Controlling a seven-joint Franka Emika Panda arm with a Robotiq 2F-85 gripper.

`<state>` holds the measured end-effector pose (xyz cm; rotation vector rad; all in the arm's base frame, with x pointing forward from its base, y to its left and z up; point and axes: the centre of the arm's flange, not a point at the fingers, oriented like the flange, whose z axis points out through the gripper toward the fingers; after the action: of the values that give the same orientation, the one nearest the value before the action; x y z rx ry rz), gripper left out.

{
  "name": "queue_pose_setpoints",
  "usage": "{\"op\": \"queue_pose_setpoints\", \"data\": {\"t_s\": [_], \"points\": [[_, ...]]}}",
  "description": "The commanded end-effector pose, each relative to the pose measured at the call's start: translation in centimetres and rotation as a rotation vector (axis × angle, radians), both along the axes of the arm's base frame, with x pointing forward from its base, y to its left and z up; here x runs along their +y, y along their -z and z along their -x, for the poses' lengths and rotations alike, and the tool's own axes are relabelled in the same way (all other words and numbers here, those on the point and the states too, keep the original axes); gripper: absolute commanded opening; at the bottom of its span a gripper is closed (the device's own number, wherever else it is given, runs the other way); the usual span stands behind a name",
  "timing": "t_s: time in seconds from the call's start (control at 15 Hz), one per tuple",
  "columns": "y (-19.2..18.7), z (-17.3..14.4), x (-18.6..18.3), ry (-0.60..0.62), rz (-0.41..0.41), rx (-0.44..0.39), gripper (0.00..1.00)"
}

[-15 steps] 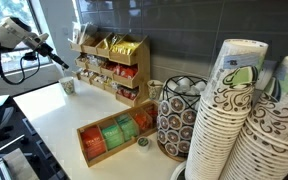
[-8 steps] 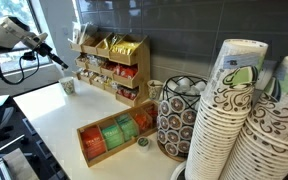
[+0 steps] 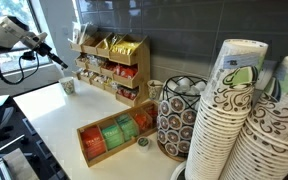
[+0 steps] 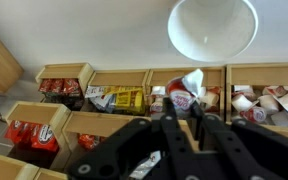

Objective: Empty the pod into the cup

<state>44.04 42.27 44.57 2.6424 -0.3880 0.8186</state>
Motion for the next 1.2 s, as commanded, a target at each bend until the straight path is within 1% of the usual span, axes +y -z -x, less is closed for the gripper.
{"op": "queue_pose_setpoints", "data": {"t_s": [0.0, 0.6, 0.93, 1.13], "points": [[0.07, 0.73, -0.88, -0.028, 0.016, -0.019, 0.05], [0.02, 0.81, -0.82, -0.036, 0.011, -0.016, 0.05], [0.44, 0.75, -1.12, -0.032, -0.015, -0.009, 0.05], [0.89, 0.69, -1.41, -0.030, -0.007, -0.007, 0.05]]}}
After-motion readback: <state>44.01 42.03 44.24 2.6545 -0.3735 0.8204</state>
